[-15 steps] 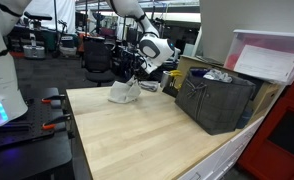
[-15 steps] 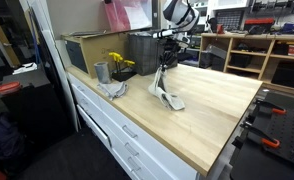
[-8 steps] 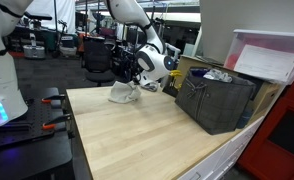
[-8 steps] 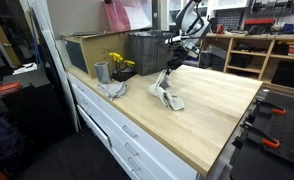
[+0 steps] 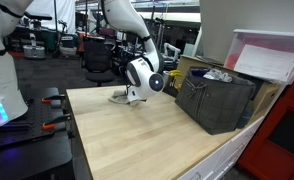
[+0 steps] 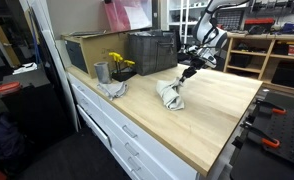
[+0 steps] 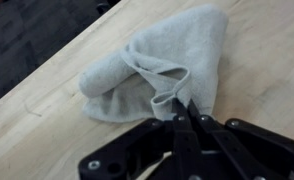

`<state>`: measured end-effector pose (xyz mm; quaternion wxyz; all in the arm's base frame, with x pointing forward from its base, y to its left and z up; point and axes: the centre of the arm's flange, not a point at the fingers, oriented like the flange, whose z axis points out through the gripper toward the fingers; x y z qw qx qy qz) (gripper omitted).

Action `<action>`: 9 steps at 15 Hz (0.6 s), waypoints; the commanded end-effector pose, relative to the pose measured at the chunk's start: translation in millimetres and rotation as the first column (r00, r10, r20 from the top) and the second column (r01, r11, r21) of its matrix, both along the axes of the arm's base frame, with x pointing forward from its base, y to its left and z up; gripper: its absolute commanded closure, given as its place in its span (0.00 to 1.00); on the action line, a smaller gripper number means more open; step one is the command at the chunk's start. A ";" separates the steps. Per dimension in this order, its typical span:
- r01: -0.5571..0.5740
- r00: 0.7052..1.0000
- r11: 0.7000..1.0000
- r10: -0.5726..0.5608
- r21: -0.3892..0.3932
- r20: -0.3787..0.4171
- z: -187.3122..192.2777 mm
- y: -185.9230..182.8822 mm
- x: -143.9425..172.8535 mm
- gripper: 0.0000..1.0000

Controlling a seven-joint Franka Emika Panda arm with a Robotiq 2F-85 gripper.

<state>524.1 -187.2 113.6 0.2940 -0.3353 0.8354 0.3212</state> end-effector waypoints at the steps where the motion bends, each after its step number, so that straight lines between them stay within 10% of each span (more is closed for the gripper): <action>1: 0.135 0.991 0.991 -0.135 -0.005 -0.012 -10.5 -24.9 -54.6 0.99; 9: 0.263 0.944 0.948 -0.291 -0.180 -0.156 -25.6 -76.1 -158.4 0.99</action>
